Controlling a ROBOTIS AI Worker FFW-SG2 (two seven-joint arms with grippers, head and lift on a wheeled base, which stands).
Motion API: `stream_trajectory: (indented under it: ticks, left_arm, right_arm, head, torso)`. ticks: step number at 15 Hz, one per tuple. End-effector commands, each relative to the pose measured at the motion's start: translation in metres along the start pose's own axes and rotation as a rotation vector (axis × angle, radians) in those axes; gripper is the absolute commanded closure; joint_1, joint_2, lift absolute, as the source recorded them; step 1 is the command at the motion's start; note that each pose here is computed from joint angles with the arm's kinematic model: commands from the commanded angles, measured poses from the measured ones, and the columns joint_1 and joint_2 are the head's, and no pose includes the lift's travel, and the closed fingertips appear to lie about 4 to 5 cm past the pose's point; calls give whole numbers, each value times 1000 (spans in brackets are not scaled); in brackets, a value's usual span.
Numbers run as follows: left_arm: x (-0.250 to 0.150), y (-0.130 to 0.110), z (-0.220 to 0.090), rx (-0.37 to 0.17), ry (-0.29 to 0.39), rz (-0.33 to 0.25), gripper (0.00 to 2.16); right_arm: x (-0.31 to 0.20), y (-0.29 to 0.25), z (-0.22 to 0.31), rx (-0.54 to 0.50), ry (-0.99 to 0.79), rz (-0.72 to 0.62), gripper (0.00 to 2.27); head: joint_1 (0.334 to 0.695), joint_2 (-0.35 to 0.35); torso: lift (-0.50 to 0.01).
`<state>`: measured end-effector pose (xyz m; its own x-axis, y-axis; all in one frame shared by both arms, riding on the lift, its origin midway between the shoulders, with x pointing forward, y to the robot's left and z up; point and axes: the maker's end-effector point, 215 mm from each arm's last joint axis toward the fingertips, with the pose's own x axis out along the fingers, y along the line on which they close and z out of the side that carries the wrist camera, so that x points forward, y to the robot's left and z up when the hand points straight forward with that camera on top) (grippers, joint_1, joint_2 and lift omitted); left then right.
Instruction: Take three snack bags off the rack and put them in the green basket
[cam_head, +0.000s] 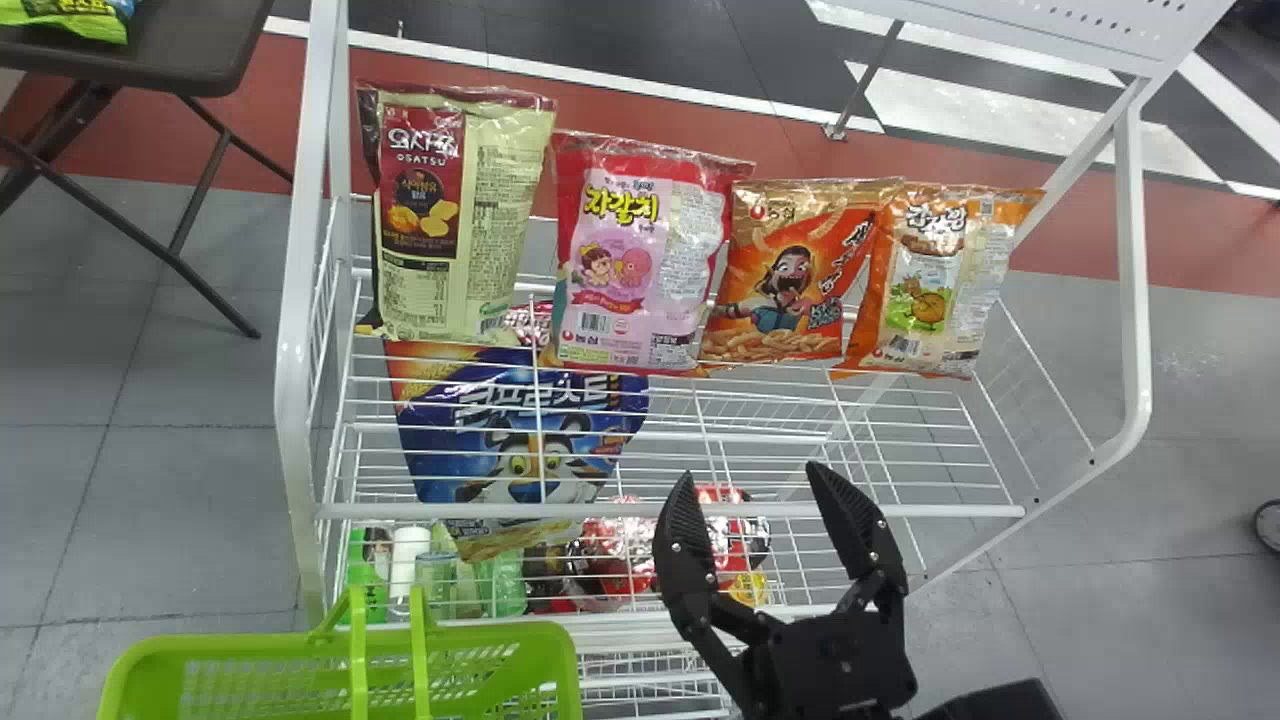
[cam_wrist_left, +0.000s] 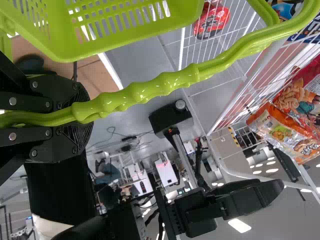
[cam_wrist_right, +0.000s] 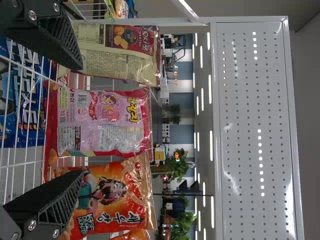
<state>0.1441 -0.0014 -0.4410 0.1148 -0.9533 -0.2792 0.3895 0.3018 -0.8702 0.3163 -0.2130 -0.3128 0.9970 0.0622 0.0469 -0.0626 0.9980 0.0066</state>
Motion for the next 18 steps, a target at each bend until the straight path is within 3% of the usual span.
stream_trajectory:
  ticks: [1, 7, 11, 18]
  left_arm:
    - [0, 0, 0, 0, 1, 0, 1970]
    - [4, -4, -3, 3, 11, -10, 1970]
    - [12, -5, -12, 22, 49, 0, 1970]
    - [17, 1, -11, 21, 58, 0, 1970]
  right_arm:
    - [0, 0, -1, 0, 2, 0, 63]
    - [18, -3, -7, -6, 8, -4, 63]
    - [64, -1, -7, -2, 23, 5, 63]
    - [157, -16, -35, 32, 61, 10, 80]
  head:
    - [695, -350]
    - [695, -350]
    - [695, -350]
    - [695, -350]
  torso:
    - [-26]
    - [-26]
    - [-26]
    - [-26]
